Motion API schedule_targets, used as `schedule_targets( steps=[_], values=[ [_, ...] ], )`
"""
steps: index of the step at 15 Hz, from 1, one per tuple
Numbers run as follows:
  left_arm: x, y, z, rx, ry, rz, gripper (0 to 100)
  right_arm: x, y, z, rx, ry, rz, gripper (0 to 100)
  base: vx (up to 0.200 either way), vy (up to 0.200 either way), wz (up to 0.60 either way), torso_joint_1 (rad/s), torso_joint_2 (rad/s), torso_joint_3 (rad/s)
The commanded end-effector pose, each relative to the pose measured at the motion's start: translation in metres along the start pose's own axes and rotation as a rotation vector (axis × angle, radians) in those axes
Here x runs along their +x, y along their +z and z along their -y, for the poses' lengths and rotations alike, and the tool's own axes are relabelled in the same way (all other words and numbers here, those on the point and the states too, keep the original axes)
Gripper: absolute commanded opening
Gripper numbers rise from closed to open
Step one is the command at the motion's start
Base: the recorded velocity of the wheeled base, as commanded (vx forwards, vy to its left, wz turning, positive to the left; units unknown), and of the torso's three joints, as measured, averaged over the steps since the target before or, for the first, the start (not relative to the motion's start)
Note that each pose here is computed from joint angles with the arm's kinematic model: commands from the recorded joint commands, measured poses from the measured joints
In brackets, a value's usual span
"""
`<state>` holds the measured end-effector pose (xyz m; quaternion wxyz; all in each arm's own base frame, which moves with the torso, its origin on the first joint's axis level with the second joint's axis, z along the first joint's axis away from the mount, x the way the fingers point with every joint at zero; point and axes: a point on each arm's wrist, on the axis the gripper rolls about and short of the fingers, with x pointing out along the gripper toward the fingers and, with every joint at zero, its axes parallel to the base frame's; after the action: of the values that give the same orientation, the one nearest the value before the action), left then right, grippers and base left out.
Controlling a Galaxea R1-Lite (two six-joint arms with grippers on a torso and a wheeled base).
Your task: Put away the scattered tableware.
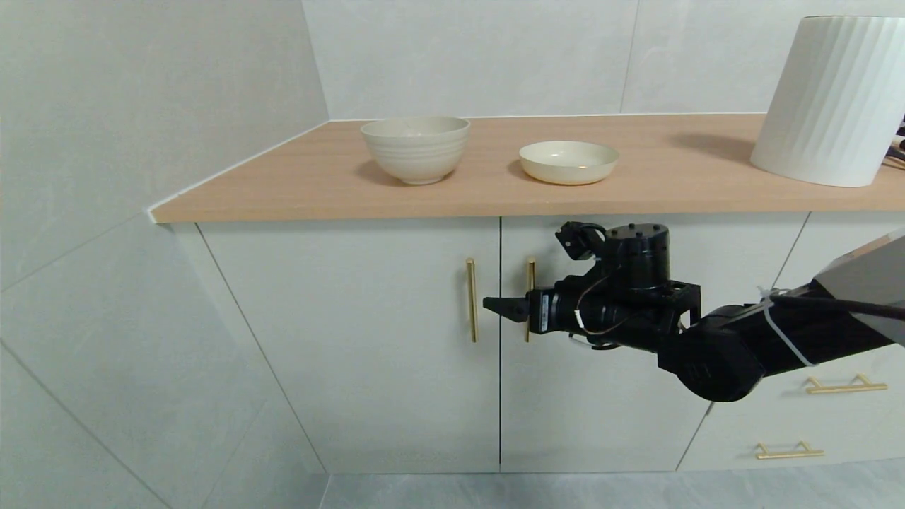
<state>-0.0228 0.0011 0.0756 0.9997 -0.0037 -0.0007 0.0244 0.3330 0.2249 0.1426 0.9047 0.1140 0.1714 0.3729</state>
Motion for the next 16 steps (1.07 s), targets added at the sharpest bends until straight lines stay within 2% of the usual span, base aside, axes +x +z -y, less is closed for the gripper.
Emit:
schedule_targets(
  steps=[1, 9, 16],
  values=[
    [0.0, 0.0, 0.0, 0.0, 0.0, 0.0, 100, 0.007, -0.007, 0.003, 0.0, 0.003, 0.004, 100, 0.0, 0.0, 0.0, 0.0, 0.0, 0.0],
    [0.0, 0.0, 0.0, 0.0, 0.0, 0.0, 100, 0.006, -0.009, -0.004, 0.058, 0.058, 0.057, 100, 0.0, 0.0, 0.0, 0.0, 0.0, 0.0],
    [0.0, 0.0, 0.0, 0.0, 0.0, 0.0, 100, -0.021, -0.016, -0.014, 0.054, 0.251, -0.029, 100, 0.0, 0.0, 0.0, 0.0, 0.0, 0.0]
  ],
)
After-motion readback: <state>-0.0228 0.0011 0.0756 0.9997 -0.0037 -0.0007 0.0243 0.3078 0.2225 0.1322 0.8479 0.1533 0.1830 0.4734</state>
